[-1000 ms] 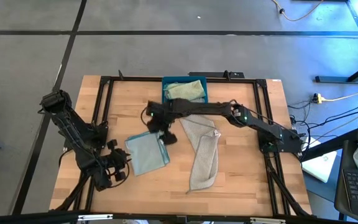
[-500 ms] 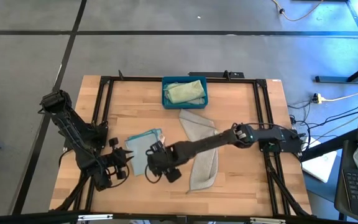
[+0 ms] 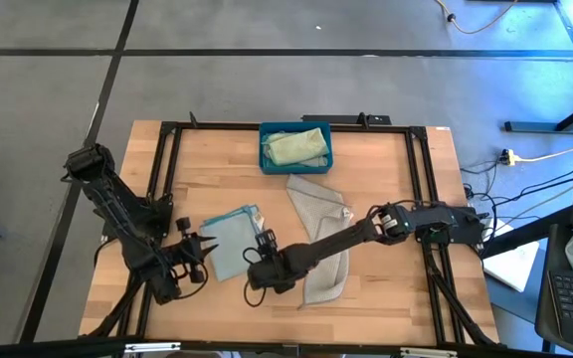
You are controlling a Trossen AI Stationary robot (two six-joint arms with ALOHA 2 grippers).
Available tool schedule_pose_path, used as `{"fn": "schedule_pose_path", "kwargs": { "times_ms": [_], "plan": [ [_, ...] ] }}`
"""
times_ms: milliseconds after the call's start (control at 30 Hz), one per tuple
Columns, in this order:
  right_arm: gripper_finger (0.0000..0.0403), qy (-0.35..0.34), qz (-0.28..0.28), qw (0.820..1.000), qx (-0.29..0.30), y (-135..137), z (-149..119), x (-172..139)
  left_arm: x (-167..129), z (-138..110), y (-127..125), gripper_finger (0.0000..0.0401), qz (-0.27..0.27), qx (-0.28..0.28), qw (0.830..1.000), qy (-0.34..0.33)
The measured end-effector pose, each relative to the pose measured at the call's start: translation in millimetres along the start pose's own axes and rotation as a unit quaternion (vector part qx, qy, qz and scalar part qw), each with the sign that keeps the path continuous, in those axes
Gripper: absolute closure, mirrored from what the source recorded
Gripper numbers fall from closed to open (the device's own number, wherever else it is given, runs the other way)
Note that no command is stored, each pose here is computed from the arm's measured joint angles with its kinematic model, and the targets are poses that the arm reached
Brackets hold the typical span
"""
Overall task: Fold microfiber towels
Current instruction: Fold the light blue towel
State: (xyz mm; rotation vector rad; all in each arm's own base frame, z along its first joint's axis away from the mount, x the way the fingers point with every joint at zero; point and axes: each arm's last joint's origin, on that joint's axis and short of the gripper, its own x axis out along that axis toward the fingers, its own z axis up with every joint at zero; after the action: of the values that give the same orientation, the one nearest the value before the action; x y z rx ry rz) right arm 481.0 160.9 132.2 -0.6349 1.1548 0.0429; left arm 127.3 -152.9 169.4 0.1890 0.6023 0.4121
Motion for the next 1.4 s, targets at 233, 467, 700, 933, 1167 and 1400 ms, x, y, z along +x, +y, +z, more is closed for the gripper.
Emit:
{"fn": "schedule_pose_path", "kwargs": {
  "times_ms": [233, 467, 700, 933, 1167, 1400],
  "plan": [
    [0.0211, -0.015, -0.025, 1.0, 0.005, 5.2, 4.1, -1.2, 3.7, 1.9, 1.1, 0.0316, 0.008, 0.013, 1.0, 0.002],
    [0.0225, -0.009, -0.022, 1.0, -0.007, 6.0, 3.2, -14.7, 4.6, 2.4, 1.4, 0.0316, 0.01, 0.013, 1.0, 0.003],
    [0.0222, -0.064, 0.013, 0.998, 0.005, 7.0, 13.4, -40.8, 5.0, 2.6, 1.6, 0.0316, 0.011, 0.013, 1.0, 0.003],
    [0.0202, -0.038, 0.001, 0.999, -0.015, 20.7, 0.2, -10.7, 5.6, 2.9, 1.9, 0.0316, 0.012, 0.012, 1.0, 0.003],
    [0.019, -0.041, -0.011, 0.999, -0.002, 10.4, -2.5, -3.1, 5.6, 2.8, 2.1, 0.0316, 0.013, 0.014, 1.0, 0.004],
    [0.0189, -0.056, -0.011, 0.998, 0.013, -6.4, -2.4, 10.7, 5.6, 2.7, 2.1, 0.0316, 0.013, 0.014, 1.0, 0.004]
  ]
}}
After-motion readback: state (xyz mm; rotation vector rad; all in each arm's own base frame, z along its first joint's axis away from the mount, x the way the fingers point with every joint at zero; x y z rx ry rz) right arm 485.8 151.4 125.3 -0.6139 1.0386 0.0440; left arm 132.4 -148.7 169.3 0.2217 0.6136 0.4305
